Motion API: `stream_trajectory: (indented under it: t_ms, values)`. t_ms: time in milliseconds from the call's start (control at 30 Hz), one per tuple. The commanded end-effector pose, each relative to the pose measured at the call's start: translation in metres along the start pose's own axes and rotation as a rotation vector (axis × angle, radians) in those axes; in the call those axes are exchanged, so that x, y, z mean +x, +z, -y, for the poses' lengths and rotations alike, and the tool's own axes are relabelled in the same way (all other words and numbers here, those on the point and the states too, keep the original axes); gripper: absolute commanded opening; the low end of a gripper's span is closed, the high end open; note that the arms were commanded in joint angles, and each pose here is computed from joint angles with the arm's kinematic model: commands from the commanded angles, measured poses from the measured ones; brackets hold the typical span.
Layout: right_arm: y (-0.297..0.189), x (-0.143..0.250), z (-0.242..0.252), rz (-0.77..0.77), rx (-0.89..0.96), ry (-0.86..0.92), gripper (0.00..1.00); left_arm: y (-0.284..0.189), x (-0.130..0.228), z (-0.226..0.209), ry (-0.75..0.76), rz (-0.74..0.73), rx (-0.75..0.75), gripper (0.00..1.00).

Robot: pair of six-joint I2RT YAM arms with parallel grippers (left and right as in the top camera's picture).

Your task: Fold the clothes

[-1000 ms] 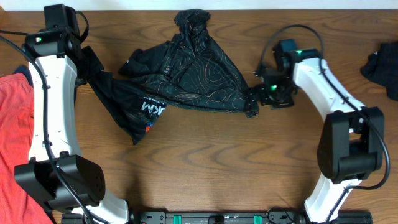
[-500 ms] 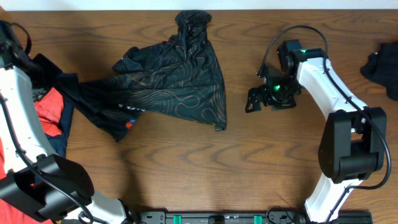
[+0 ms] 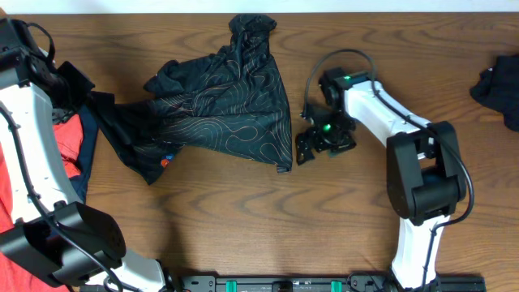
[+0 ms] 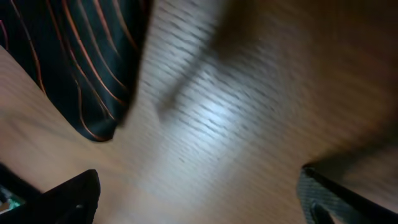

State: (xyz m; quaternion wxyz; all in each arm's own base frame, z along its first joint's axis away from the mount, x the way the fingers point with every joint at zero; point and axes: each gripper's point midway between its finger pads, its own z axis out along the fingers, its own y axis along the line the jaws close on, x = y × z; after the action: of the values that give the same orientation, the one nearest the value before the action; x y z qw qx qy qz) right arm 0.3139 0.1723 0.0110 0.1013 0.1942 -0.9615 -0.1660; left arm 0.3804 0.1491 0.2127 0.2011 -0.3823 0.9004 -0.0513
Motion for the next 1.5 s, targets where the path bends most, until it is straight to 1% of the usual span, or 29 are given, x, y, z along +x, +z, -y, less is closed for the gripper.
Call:
stream_trajectory:
  t_ms: [0,300,467,600,1133,1167,1200,1233,1267,1300,1333,1367,1400,1433,1467]
  values:
    - [0.030,0.008,-0.007,-0.076,0.019,-0.049,0.99,-0.008,0.002,0.003,0.016,0.011,0.016,0.06]
    - [0.047,0.008,-0.057,-0.092,0.038,-0.215,0.99,-0.008,0.006,0.006,0.026,-0.001,0.016,0.06]
    - [0.054,-0.003,-0.073,-0.044,0.043,-0.272,0.99,-0.007,0.010,0.013,0.045,-0.006,0.023,0.06]
    - [0.054,-0.010,-0.075,-0.015,0.046,-0.288,0.99,-0.007,0.011,0.017,0.053,-0.008,0.026,0.06]
    - [0.054,-0.008,-0.075,-0.023,0.039,-0.284,0.99,-0.007,0.012,0.017,0.053,-0.008,0.026,0.06]
    - [0.054,-0.008,-0.075,-0.026,0.038,-0.292,0.91,-0.007,0.012,0.017,0.053,-0.009,0.026,0.07]
    - [0.054,-0.008,-0.075,-0.026,0.039,-0.296,0.73,-0.007,0.012,0.017,0.053,-0.009,0.026,0.06]
    - [0.054,-0.008,-0.075,-0.026,0.039,-0.297,0.57,-0.007,0.012,0.017,0.054,-0.009,0.025,0.06]
    - [0.054,-0.008,-0.075,-0.026,0.039,-0.297,0.40,-0.007,0.012,0.017,0.054,-0.009,0.025,0.06]
    - [0.054,-0.008,-0.074,-0.025,0.039,-0.295,0.35,-0.007,0.012,0.017,0.054,-0.009,0.025,0.06]
    - [0.054,-0.008,-0.073,-0.024,0.039,-0.294,0.48,-0.007,0.012,0.017,0.054,-0.009,0.025,0.06]
    - [0.053,-0.008,-0.073,-0.024,0.039,-0.292,0.56,-0.007,0.012,0.017,0.054,-0.009,0.025,0.06]
    - [0.053,-0.009,-0.072,-0.023,0.038,-0.291,0.57,-0.007,0.012,0.017,0.054,-0.009,0.025,0.06]
    - [0.053,-0.009,-0.072,-0.022,0.039,-0.289,0.48,-0.007,0.012,0.017,0.054,-0.008,0.025,0.06]
    - [0.053,-0.009,-0.070,-0.021,0.045,-0.287,0.28,-0.007,0.012,0.017,0.054,-0.008,0.026,0.06]
